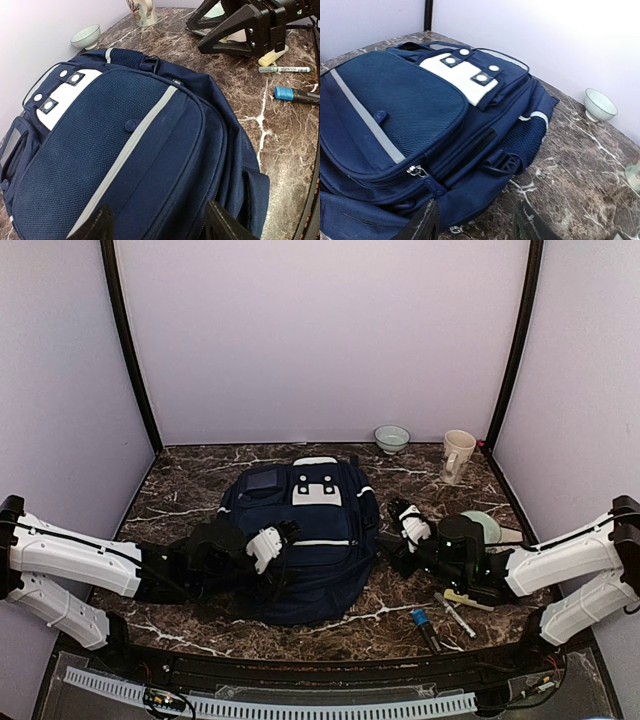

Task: Pack the student bag
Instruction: Grab the upper front pocket of the student bag.

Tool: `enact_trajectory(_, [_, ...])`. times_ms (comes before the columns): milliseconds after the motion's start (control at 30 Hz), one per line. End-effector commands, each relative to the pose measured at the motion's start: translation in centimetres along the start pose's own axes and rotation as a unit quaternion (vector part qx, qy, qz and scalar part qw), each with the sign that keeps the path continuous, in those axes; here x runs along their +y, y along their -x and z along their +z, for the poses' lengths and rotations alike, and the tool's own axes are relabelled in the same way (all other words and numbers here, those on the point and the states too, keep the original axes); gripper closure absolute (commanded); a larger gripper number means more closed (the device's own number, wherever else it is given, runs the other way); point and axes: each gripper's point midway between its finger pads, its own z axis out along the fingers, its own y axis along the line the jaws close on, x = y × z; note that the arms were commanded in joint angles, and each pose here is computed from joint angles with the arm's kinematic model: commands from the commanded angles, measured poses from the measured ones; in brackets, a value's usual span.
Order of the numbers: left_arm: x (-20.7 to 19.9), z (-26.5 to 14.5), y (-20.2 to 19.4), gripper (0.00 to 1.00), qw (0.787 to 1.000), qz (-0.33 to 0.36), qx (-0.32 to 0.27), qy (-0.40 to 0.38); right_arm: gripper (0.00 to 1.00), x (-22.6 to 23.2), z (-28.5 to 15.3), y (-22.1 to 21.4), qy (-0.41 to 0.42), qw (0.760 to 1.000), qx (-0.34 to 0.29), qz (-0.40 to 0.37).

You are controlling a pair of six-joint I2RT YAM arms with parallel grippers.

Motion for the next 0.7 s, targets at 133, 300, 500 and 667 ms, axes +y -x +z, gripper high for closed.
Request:
enact_trajectory(133, [1.8, 0.6, 0.5, 0.35, 0.998, 0.028, 0.024, 0.056, 0.49, 3.1, 1.5, 1.8, 0.12, 0.991, -0.016, -0.048])
enact_trajectory(300, [1.3, 1.8, 0.1, 0.36, 0.996, 0.048, 0.049, 0.05, 0.5, 2.9, 2.1, 0.2, 0.147, 0.987, 0.013, -0.06])
enact_trajectory(500, [0.8, 2.3, 0.3, 0.36, 0.997, 0.056, 0.045, 0.04, 0.5, 2.9, 2.1, -0.1, 0.189, 0.98, 0.014, -0.054])
enact_trajectory(667, [0.8, 2.8, 0.6, 0.36, 0.996, 0.06, 0.045, 0.046, 0.51, 2.9, 3.0, -0.2, 0.195, 0.979, 0.016, -0.055])
